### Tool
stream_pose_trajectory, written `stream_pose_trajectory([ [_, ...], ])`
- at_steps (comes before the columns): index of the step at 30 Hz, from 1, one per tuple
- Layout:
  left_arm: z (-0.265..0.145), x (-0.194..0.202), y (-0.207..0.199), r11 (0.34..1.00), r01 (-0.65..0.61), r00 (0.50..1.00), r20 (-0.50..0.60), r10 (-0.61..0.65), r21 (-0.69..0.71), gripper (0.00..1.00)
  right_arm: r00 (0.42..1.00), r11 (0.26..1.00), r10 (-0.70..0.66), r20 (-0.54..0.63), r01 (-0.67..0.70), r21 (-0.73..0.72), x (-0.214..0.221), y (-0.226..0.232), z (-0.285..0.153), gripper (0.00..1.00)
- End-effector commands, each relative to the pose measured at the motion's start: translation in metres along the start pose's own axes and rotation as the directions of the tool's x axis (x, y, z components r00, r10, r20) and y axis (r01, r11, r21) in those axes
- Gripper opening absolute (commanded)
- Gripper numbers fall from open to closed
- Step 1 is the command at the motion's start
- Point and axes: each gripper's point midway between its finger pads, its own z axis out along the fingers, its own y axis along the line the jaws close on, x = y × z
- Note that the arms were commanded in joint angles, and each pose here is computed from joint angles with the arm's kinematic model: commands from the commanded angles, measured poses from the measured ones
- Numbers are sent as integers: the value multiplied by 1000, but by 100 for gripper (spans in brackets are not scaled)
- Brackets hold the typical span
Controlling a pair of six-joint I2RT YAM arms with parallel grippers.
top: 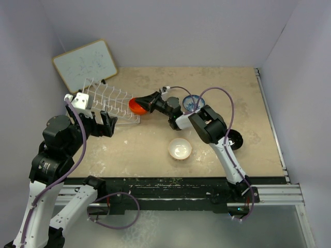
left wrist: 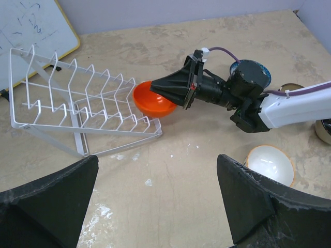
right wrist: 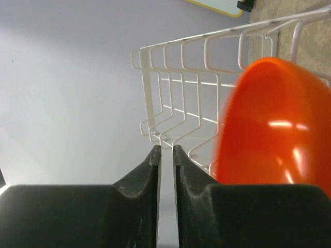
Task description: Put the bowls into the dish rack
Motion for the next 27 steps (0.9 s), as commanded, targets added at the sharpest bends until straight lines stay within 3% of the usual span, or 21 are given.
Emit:
stream_pose_trajectory([
  [1, 2, -11, -2, 1000, -9, 999, 44, 9, 9, 99, 998, 999, -3, -60, 0, -50, 13, 17, 2, 12],
  [7, 2, -11, -3, 1000, -4, 999, 44, 3, 13, 99, 998, 998, -29, -59, 26, -52, 15, 23, -2, 9],
  [14, 1, -14, -4, 1000, 3, 999, 51, -4, 17, 99, 973, 973, -229, 6, 229, 23, 16, 59, -7, 20],
  [20, -3, -16, -5, 1000, 4, 998, 60, -5, 19, 99, 916, 905, -400, 14, 393, 161, 13, 70, -16, 36],
  [23, -7, -18, -4, 1000, 3, 998, 70, -4, 16, 99, 848, 812, -529, -35, 517, 272, 7, 65, -22, 41],
  [27, -12, -21, -3, 1000, -1, 997, 77, 0, 13, 99, 690, 555, -706, -159, 679, 480, -11, 52, -33, 53],
])
